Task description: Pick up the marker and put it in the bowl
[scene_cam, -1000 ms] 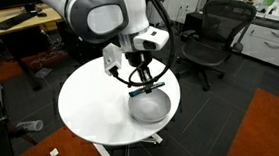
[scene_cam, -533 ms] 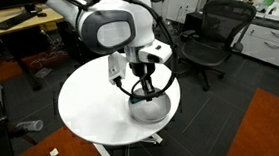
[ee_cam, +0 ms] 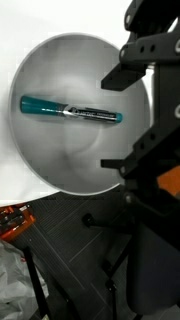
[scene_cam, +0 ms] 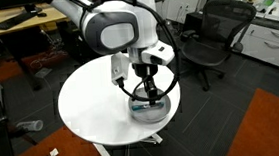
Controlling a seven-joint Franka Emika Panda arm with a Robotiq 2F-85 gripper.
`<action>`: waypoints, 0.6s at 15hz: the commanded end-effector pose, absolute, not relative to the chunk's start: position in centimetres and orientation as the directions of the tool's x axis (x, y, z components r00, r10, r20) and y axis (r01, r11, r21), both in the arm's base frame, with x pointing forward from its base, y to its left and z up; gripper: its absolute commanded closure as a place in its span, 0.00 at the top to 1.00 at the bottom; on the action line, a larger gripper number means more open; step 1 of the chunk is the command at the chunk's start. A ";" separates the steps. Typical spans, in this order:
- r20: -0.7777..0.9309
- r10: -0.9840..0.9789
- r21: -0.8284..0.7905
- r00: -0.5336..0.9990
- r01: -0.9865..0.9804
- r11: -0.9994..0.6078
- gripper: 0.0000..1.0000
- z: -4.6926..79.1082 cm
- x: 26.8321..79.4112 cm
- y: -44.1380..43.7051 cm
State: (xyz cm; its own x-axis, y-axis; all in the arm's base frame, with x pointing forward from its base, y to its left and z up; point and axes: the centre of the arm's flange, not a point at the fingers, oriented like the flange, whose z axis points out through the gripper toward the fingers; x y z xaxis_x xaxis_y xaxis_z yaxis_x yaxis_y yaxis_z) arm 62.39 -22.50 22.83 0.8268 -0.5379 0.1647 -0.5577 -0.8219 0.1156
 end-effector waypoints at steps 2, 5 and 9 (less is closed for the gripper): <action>0.151 -0.569 0.085 0.808 -0.584 -0.807 1.00 23.5 63.1 -22.4; 0.118 -0.578 0.054 0.808 -0.586 -0.809 1.00 23.7 63.1 -22.0; 0.152 -0.556 0.086 0.817 -0.571 -0.816 1.00 22.8 62.7 -22.1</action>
